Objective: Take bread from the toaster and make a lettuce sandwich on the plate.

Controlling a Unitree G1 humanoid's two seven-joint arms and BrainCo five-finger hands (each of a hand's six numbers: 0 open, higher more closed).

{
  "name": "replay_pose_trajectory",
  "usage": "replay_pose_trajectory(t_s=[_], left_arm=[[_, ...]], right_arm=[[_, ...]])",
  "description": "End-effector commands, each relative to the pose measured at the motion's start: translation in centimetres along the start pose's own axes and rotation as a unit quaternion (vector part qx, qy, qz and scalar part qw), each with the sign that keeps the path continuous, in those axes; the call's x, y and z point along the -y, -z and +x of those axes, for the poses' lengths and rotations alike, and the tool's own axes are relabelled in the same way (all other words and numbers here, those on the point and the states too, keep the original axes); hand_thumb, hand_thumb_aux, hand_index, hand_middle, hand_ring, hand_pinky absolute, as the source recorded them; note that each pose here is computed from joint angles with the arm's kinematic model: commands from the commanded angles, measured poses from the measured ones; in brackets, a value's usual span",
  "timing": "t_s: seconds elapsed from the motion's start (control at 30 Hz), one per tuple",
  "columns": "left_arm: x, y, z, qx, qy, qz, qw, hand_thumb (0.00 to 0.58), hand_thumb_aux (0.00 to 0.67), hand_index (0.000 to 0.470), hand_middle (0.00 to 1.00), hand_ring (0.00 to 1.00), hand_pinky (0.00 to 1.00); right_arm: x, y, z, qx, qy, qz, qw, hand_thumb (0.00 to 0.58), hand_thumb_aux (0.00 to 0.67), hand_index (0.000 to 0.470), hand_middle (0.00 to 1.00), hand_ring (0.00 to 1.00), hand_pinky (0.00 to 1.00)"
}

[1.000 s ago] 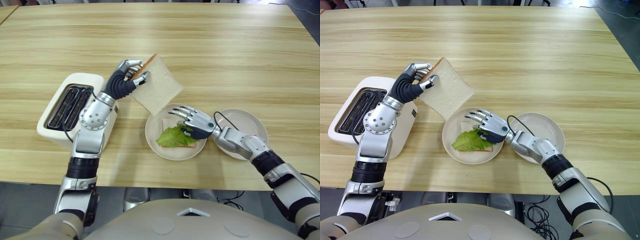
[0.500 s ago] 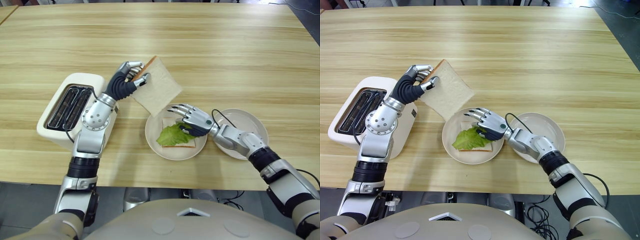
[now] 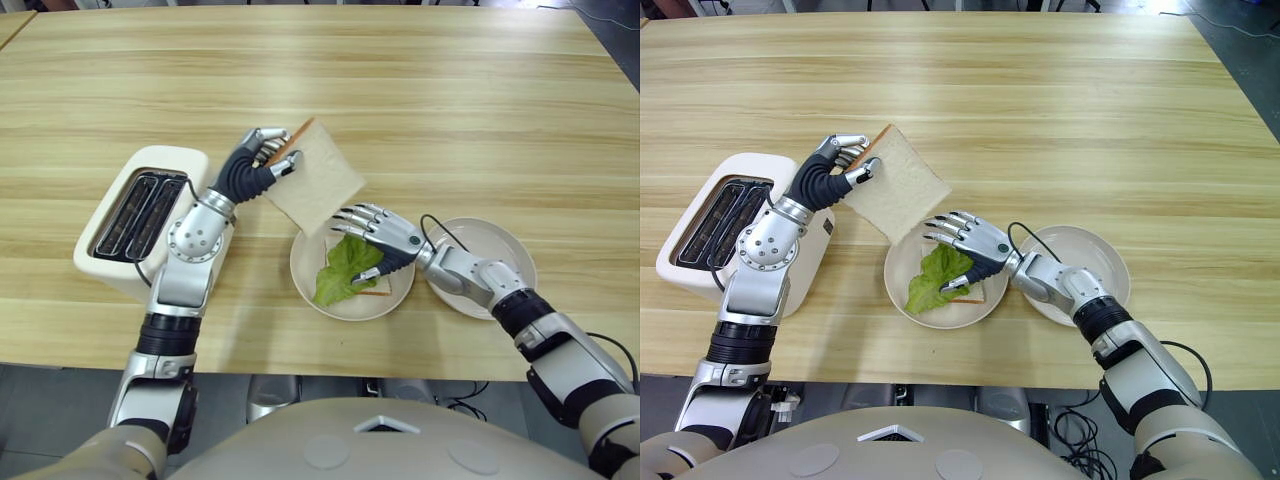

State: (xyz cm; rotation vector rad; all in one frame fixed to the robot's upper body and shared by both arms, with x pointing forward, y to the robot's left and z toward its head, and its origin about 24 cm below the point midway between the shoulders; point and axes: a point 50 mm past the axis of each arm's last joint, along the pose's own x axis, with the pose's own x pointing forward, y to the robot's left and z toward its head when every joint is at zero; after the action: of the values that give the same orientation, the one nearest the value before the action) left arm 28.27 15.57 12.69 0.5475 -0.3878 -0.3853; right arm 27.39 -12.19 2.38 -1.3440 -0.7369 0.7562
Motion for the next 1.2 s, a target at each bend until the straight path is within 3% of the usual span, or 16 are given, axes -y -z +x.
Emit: replay_pose_trajectory(t_s=[0.03, 0.2, 0.4, 0.53, 0.67, 0.8, 1.0, 1.2], left_arm=[[0.4, 0.3, 0.0, -0.006, 0.014, 0.000, 1.000, 0.575, 0.607, 0.417, 1.00, 1.00, 1.00], [0.5, 0.3, 0.0, -0.004, 0.017, -0.001, 1.000, 0.577, 0.623, 0.428, 1.00, 1.00, 1.00], [0.3, 0.1, -0.2, -0.003, 0.014, 0.023, 1.000, 0.578, 0.628, 0.431, 1.00, 1.00, 1.00], [1.2, 0.5, -0.4, -0.015, 0.039, 0.015, 0.999, 0.580, 0.670, 0.460, 1.00, 1.00, 1.00], [1.8, 1.0, -0.5, -0.024, 0.061, -0.016, 0.998, 0.580, 0.670, 0.460, 1.00, 1.00, 1.00], [3.2, 1.5, -0.4, -0.029, 0.146, -0.064, 0.987, 0.580, 0.670, 0.460, 1.00, 1.00, 1.00], [4.4, 2.1, 1.3, -0.040, 0.278, -0.092, 0.955, 0.580, 0.670, 0.460, 1.00, 1.00, 1.00], [6.4, 2.4, 3.0, -0.060, 0.373, -0.080, 0.922, 0.580, 0.670, 0.460, 1.00, 1.00, 1.00]], right_arm=[[0.1, 0.3, 0.0, -0.006, 0.001, 0.000, 1.000, 0.000, 0.000, 0.000, 0.00, 0.00, 0.00], [0.6, 0.9, 0.1, -0.016, 0.012, -0.004, 1.000, 0.000, 0.000, 0.000, 0.00, 0.00, 0.00], [4.3, 3.6, -0.7, -0.091, 0.127, -0.005, 0.988, 0.000, 0.000, 0.000, 0.00, 0.00, 0.00], [7.3, 7.1, -3.5, -0.215, 0.235, 0.005, 0.948, 0.000, 0.000, 0.000, 0.00, 0.00, 0.00], [9.1, 8.5, -5.8, -0.267, 0.285, -0.016, 0.921, 0.000, 0.000, 0.000, 0.00, 0.00, 0.00], [9.5, 7.3, -6.5, -0.226, 0.314, 0.016, 0.922, 0.000, 0.000, 0.000, 0.00, 0.00, 0.00], [9.5, 4.3, -7.5, -0.117, 0.350, 0.155, 0.916, 0.000, 0.000, 0.000, 0.00, 0.00, 0.00], [9.1, 2.2, -8.0, -0.054, 0.307, 0.193, 0.930, 0.000, 0.000, 0.000, 0.00, 0.00, 0.00]])
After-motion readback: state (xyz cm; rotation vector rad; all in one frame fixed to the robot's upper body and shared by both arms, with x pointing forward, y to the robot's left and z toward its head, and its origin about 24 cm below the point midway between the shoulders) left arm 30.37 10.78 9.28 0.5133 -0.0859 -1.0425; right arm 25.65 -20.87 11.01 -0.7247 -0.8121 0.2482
